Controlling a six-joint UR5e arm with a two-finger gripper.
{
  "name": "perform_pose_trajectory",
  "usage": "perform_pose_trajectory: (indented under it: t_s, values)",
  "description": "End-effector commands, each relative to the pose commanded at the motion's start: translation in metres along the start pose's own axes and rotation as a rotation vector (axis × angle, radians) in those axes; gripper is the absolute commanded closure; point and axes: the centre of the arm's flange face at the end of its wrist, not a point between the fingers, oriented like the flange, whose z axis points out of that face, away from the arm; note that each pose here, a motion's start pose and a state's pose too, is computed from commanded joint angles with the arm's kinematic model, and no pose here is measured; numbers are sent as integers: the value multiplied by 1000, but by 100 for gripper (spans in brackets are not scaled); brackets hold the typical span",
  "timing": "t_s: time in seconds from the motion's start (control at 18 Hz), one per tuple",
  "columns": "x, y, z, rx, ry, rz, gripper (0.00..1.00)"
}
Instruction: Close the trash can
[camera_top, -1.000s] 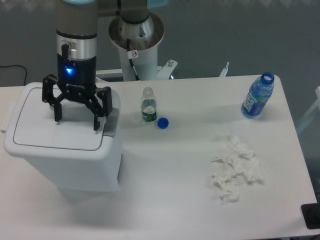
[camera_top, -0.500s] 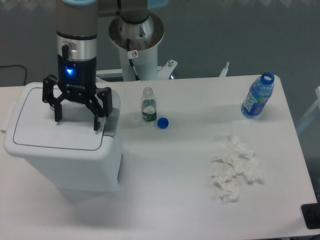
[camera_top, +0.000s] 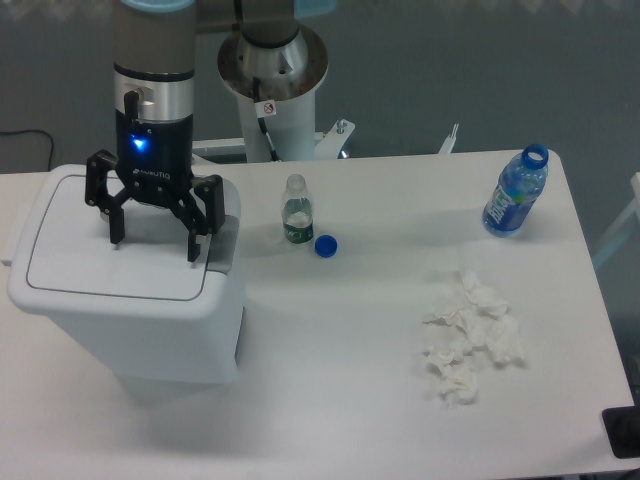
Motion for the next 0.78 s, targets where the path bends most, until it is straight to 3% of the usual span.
perform_pose_trajectory:
  t_s: [0.5,0.78]
  values:
    - [-1,-3,-6,15,0,0,0]
    - [-18,-5,-51,85,-34,-23,0]
